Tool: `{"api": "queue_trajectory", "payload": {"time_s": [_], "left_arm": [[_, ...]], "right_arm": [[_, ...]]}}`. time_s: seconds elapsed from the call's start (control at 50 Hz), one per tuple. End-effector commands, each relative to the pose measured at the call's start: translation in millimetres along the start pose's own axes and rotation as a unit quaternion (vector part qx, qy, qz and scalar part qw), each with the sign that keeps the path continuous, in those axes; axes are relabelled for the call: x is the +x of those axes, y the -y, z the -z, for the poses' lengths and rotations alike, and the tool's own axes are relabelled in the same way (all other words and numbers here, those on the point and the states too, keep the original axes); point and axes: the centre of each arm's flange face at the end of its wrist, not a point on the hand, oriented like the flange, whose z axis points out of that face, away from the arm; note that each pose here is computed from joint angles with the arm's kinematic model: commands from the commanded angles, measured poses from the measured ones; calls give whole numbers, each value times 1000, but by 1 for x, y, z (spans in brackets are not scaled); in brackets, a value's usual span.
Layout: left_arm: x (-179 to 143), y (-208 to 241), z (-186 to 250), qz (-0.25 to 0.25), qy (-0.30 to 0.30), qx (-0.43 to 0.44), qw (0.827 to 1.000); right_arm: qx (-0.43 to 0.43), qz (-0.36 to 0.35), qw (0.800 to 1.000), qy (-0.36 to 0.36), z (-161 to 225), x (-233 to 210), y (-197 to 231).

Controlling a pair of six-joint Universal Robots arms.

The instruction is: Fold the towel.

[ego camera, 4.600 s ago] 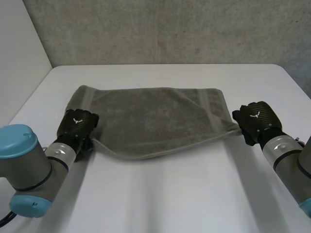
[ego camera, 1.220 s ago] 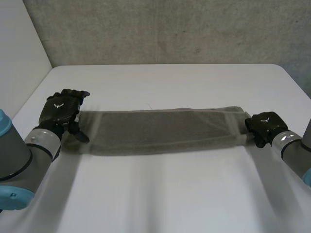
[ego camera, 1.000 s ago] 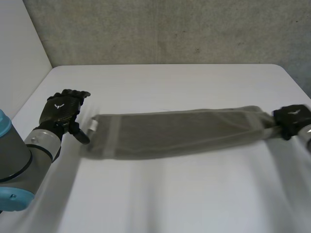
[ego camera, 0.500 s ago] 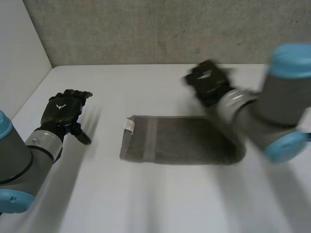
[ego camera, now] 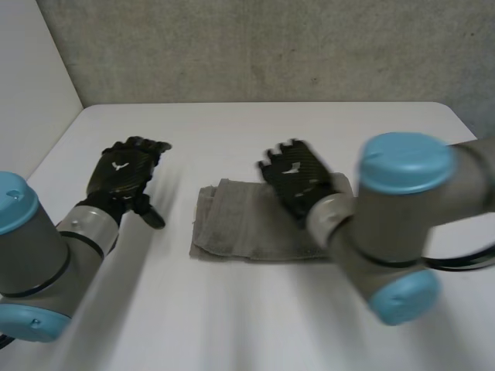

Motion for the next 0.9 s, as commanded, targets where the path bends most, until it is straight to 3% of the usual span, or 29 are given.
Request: {"api": "queue_trajectory", "payload": {"time_s": [0.02,0.26,0.44,0.6,0.76,0.8,0.9], "left_arm": [[37,17,6,-7,-55,31,998],[57,13,14,-10,-83,25,996],[53,14,14,-7,-78,26,997],[51,17,13,-6,-74,30,997],[43,35,13,-7,-62,58,996],[38,43,13,-6,-54,70,996],[26,53,10,-5,-38,84,996]], "right_arm": [[-67,-64,996,-2,28,29,-52],[-128,-106,986,-13,25,39,-130],[-135,-106,985,-26,19,50,-135],[-121,-100,987,-33,22,61,-116],[-52,-87,994,-47,17,82,-65],[12,-75,997,-16,12,62,-20],[80,-58,994,44,1,18,23]]}}
